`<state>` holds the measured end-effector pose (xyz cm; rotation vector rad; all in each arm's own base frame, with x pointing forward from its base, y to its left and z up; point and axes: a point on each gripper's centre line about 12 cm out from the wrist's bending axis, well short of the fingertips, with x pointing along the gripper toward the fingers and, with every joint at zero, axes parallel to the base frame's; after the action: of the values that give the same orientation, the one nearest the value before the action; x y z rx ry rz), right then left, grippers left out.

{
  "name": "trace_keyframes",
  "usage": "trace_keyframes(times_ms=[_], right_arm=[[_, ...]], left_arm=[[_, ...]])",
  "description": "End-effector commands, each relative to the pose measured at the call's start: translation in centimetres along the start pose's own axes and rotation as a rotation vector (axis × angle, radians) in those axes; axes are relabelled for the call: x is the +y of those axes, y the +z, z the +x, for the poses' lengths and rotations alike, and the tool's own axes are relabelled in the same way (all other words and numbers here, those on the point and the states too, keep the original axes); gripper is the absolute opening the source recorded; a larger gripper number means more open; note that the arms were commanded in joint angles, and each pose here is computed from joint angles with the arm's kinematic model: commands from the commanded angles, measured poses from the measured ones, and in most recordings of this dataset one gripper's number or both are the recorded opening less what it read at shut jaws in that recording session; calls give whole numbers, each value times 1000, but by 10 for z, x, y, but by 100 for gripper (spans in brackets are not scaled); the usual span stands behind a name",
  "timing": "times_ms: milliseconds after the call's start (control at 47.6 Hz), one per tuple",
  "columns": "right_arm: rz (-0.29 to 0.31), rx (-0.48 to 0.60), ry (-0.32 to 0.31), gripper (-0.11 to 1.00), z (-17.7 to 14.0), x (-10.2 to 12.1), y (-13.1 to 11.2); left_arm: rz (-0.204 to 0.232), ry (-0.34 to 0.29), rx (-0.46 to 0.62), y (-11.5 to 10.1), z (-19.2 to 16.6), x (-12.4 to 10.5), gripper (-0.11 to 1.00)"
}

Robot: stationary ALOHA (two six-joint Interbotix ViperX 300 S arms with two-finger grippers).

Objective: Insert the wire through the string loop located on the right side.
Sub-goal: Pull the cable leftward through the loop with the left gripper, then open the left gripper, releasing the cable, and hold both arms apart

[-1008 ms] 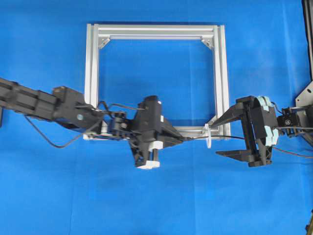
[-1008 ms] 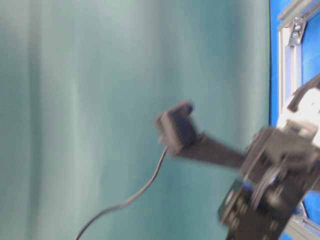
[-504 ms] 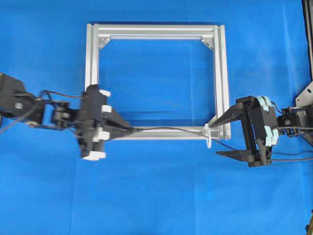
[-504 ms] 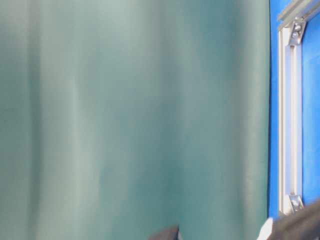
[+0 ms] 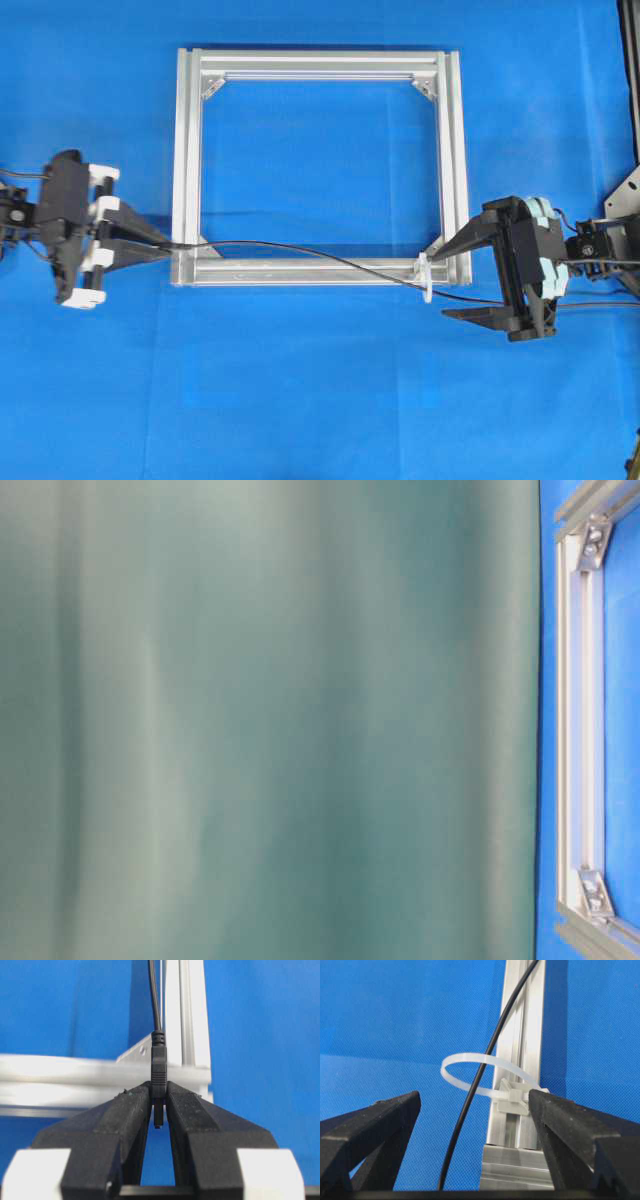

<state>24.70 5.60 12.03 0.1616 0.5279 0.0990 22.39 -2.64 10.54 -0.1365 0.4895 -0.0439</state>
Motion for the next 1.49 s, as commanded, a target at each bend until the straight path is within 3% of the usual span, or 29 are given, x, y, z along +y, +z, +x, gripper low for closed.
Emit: trace_keyframes(times_ms=[0, 357, 756, 819, 966, 1050, 1197, 1471], right_arm=[[2, -24, 5, 93, 2, 2, 7], [3, -31, 7, 93, 2, 3, 10], [0, -29, 7, 93, 3, 3, 10], [-1, -28, 8, 93, 3, 3, 9], [0, -32, 8, 93, 2, 3, 10], [2, -43, 12, 93, 1, 4, 13], [0, -57, 19, 93, -5, 5, 21], [-5, -123, 29, 93, -24, 6, 50]], left_arm=[[6, -3, 4, -3, -7, 0, 8], [18, 11, 141, -8, 12, -1, 8], [4, 12, 141, -6, 13, -2, 9], [2, 12, 139, -5, 13, -2, 19], [-9, 10, 132, -2, 13, -2, 64], [-21, 10, 135, 0, 11, -3, 85], [-25, 2, 135, 13, 7, -6, 78], [-27, -29, 19, 65, -12, -15, 78]])
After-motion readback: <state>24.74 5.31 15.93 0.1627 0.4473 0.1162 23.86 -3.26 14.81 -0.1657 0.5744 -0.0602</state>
